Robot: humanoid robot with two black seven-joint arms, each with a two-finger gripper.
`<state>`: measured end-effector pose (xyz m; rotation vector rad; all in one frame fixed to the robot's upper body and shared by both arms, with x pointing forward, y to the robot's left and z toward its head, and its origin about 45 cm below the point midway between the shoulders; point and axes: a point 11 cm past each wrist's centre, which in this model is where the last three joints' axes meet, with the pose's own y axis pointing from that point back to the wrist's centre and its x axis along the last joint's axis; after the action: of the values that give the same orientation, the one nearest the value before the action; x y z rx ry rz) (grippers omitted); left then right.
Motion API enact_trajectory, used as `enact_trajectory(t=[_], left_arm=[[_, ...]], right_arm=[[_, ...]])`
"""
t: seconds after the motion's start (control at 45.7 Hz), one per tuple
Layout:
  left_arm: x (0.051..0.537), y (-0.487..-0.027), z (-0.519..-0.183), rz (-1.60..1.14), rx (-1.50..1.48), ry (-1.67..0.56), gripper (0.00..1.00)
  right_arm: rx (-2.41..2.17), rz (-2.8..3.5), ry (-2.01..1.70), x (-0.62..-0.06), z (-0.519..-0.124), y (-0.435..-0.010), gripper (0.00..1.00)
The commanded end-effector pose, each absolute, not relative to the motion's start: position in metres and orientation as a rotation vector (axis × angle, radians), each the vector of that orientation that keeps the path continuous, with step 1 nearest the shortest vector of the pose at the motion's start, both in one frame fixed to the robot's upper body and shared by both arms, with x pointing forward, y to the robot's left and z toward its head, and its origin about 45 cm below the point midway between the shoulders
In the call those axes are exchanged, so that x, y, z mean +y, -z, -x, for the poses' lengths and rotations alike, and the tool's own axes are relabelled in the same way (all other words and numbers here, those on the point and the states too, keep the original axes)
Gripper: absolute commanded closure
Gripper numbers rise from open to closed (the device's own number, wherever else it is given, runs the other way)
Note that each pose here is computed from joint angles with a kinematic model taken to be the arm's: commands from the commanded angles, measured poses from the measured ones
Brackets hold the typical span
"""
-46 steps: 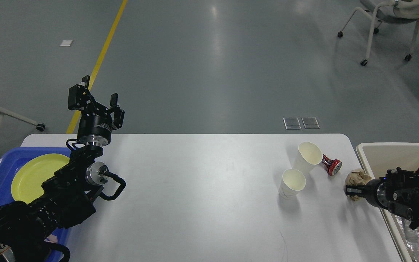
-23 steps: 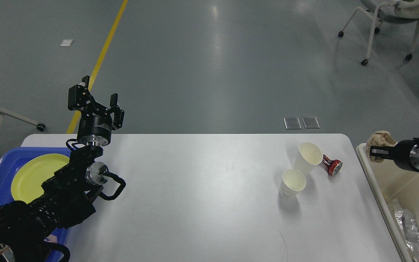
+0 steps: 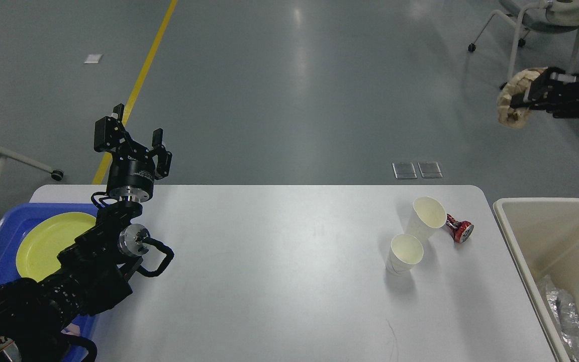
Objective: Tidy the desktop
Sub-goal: 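Lift the brown paper item and drop it into the beige bin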
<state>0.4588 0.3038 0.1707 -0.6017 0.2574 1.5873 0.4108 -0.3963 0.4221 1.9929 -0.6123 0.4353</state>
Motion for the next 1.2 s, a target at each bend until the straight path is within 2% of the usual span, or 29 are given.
enact_trajectory(t=[0.0, 0.284, 0.372, 0.438, 0.591, 0.744, 1.006, 1.072, 1.181], left_arm=[[0.304, -0.171, -0.459, 0.603, 0.257, -1.586, 0.0], [0.304, -0.171, -0.459, 0.602, 0.258, -1.587, 0.0], [0.304, -0.171, -0.459, 0.603, 0.257, -1.586, 0.0], [0.304, -0.171, -0.459, 0.603, 0.257, -1.586, 0.0], [0.304, -0.171, -0.459, 0.603, 0.258, -1.588, 0.0], [0.304, -0.171, -0.459, 0.603, 0.257, -1.586, 0.0], [0.304, -0.171, -0.459, 0.601, 0.257, -1.589, 0.0], [0.304, -0.171, -0.459, 0.602, 0.258, -1.587, 0.0], [0.304, -0.171, -0.459, 0.602, 0.258, -1.587, 0.0]], right_arm=[[-0.483, -2.141, -0.47, -0.348, -0.387, -0.472, 1.0], [-0.353, -2.458, -0.834, -0.262, -0.333, -0.6, 1.0], [-0.362, -2.49, -0.877, -0.255, -0.328, -0.615, 1.0], [-0.372, -2.454, -0.835, -0.259, -0.334, -0.604, 1.0], [-0.388, -2.32, -0.548, -0.3, -0.362, -0.516, 1.0], [-0.305, -2.098, -0.298, -0.356, -0.366, -0.409, 1.0], [-0.488, -1.692, -0.208, -0.471, -0.369, -0.232, 1.0], [-0.534, -1.558, -0.229, -0.506, -0.366, -0.201, 1.0], [-0.536, -1.338, -0.271, -0.558, -0.354, -0.179, 1.0]])
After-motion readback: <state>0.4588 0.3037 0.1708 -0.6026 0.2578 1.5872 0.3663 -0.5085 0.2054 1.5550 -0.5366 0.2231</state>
